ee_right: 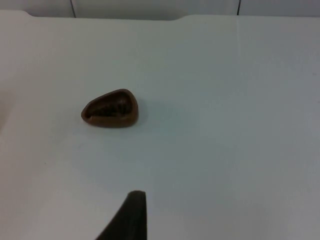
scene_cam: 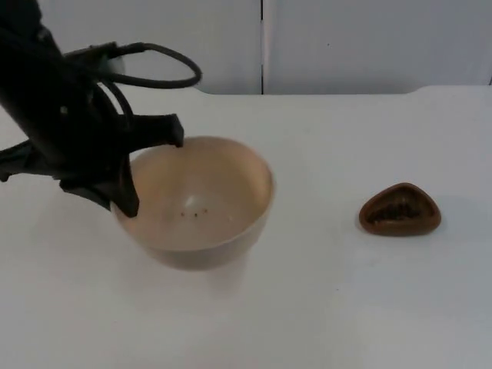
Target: Pick up the bowl with the left hand and pour the coffee beans from the cup into the bowl with the right hand.
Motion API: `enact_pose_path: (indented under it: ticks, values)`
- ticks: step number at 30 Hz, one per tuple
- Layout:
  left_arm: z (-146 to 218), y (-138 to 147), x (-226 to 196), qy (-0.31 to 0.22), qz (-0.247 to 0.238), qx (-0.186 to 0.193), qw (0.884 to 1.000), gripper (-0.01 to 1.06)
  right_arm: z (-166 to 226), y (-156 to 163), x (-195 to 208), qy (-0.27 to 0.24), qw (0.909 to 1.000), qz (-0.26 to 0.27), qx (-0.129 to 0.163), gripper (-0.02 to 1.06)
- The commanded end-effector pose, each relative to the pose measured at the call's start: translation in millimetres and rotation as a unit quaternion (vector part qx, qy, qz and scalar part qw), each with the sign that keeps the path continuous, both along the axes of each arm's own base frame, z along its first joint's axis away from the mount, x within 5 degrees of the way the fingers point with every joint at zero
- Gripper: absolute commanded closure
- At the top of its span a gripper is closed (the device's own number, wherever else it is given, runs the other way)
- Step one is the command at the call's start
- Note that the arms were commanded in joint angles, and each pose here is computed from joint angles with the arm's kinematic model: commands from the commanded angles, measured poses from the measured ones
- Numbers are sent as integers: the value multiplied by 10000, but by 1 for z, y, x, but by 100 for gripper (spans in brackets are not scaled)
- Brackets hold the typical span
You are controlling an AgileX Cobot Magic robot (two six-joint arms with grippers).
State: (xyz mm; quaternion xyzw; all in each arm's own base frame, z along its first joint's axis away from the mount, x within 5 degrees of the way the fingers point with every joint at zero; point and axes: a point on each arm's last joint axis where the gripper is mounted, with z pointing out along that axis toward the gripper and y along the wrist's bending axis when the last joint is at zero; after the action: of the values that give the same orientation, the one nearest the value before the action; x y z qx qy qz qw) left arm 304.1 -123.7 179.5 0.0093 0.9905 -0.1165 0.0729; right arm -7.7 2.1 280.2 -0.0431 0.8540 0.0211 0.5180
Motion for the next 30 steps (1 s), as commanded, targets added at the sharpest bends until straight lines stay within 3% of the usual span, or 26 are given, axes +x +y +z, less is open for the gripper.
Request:
enact_pose_path:
  ticks: [1, 4, 22, 30]
  values:
    - [9, -11, -3, -117, -158, 128, 9997, 105, 0, 0, 0, -22, 10000, -46, -11, -1]
    - [13, -35, -10, -311, -600, 78, 9977, 105, 0, 0, 0, -22, 10000, -46, -11, -1]
    - [12, -42, -19, -6, -730, -15, 9973, 105, 0, 0, 0, -23, 10000, -50, -16, -1]
    - [11, -35, -15, 28, 215, 286, 9994, 105, 0, 0, 0, -20, 10000, -21, 26, -1]
